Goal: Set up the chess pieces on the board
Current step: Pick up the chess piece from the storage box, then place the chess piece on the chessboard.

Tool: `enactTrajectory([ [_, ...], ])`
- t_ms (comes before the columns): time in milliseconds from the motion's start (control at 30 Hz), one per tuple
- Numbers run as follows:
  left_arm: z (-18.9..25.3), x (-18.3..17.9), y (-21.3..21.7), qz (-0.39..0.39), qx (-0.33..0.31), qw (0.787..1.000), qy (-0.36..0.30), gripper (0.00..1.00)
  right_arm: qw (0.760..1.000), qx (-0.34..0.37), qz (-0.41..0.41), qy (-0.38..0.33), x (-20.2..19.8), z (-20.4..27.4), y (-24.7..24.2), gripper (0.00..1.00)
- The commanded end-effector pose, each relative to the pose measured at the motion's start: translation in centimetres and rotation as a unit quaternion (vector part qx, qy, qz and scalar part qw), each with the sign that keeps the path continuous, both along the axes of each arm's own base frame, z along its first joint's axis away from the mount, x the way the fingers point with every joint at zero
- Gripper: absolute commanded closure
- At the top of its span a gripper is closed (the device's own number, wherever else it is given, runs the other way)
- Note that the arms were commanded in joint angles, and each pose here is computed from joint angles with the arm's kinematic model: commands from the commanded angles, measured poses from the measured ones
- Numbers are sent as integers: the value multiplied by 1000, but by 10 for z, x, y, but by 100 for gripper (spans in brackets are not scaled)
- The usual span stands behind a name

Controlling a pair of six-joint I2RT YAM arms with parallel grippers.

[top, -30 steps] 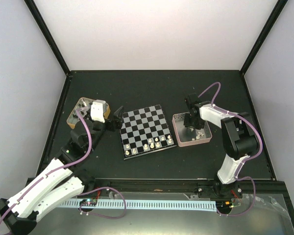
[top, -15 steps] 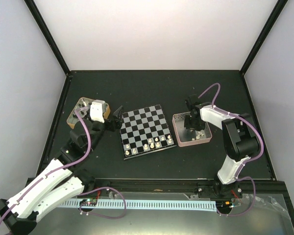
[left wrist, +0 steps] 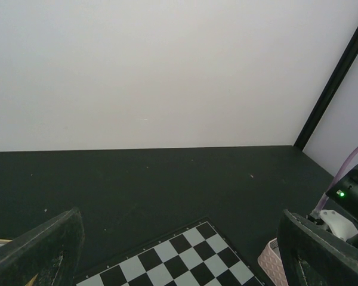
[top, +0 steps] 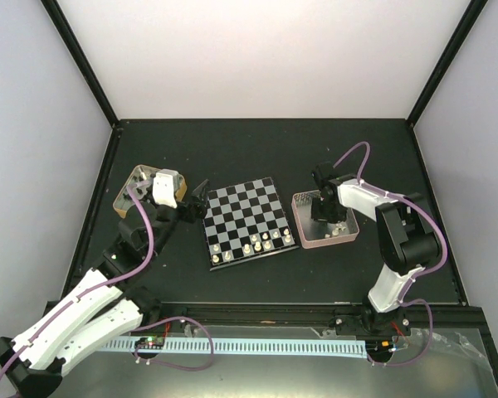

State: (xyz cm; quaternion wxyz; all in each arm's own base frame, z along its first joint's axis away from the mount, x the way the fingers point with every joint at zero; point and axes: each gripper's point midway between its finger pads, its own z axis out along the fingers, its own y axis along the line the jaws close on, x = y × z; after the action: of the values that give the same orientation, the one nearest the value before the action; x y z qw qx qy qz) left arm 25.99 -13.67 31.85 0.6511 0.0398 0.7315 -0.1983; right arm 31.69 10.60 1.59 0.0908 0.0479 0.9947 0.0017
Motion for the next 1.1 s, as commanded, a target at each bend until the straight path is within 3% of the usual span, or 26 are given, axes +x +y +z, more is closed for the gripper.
enactTrajectory([
  [0, 11, -1, 2, -1, -14, 1000, -9, 10, 999, -11, 10, 45, -24, -18, -3, 91],
  [233, 9, -2, -6, -19, -19, 1000, -2, 10, 1000, 3, 10, -26, -6, -2, -1, 91],
  [367, 1, -1, -29, -70, -24, 997, 18, 9, 993, 59, 31, -94, 7, 28, 17, 91],
  [633, -20, 7, -106, -217, -60, 964, 139, 5, 957, 186, 104, -198, 6, 97, 58, 90],
  [867, -36, 10, -170, -331, -130, 898, 259, 10, 914, 261, 176, -257, -14, 135, 79, 90],
  [1067, -56, 14, -221, -408, -188, 807, 384, 19, 856, 342, 236, -306, -35, 171, 101, 88],
])
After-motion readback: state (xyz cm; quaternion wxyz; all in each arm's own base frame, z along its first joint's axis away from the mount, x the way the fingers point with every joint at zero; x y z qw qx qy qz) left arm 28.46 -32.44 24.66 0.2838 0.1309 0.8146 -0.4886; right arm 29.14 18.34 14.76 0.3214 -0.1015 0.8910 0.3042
